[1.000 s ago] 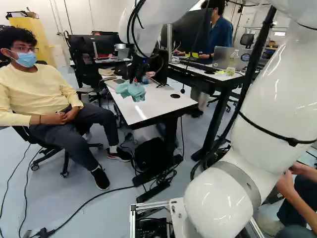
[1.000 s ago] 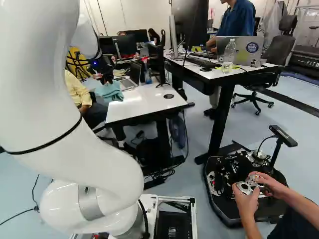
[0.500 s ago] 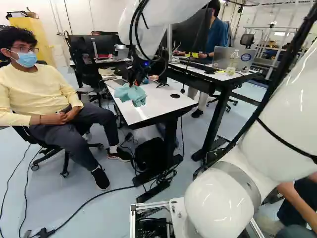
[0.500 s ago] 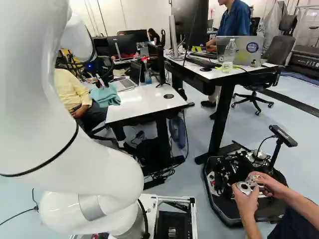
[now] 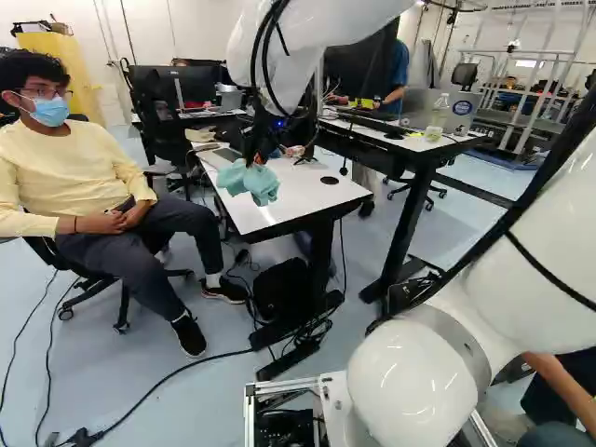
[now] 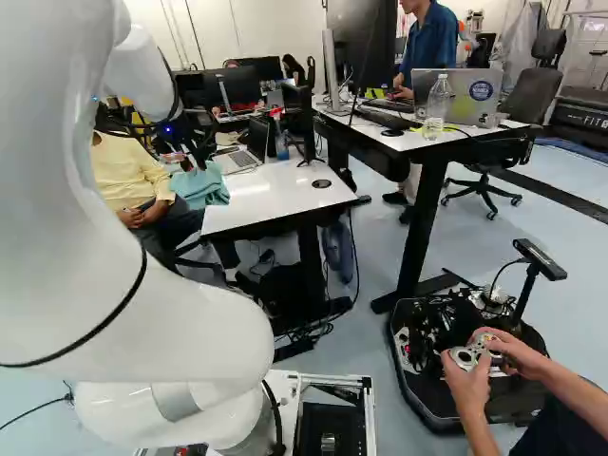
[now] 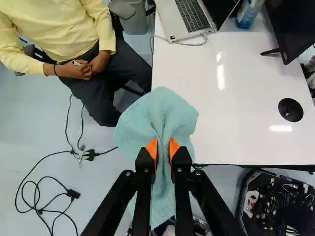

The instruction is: Clean the table with the green towel

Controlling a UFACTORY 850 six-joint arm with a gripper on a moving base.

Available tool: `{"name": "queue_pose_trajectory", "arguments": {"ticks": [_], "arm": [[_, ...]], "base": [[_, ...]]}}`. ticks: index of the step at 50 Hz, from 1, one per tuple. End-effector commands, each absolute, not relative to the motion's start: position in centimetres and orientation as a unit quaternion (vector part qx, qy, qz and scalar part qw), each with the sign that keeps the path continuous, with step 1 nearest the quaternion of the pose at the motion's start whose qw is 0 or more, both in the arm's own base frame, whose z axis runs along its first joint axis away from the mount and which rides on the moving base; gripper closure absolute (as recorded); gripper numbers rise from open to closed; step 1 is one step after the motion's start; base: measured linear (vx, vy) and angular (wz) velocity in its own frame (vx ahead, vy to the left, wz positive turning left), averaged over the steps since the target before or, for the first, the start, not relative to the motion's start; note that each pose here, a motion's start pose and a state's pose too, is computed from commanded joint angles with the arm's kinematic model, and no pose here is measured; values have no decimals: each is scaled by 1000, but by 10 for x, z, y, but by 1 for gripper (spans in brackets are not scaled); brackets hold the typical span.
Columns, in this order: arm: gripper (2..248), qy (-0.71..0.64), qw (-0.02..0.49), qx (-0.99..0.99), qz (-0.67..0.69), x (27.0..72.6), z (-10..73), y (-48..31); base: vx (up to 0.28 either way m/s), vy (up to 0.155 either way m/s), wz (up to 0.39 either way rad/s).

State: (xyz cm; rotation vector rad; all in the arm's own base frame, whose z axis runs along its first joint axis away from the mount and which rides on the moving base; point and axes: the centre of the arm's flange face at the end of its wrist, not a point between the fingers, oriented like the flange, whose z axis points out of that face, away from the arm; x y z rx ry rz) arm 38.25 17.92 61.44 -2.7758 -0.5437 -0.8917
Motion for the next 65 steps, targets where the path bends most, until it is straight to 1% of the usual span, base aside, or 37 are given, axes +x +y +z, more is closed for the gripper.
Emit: {"name": "queue_pose_trajectory", "arguments": {"ticks": [13,65], "arm": [[199,-175,85,-934,-299,395,615,177],[199,-142,74,-941,-299,500,617,183]], "base": [[0,0,0],[0,0,0]]}}
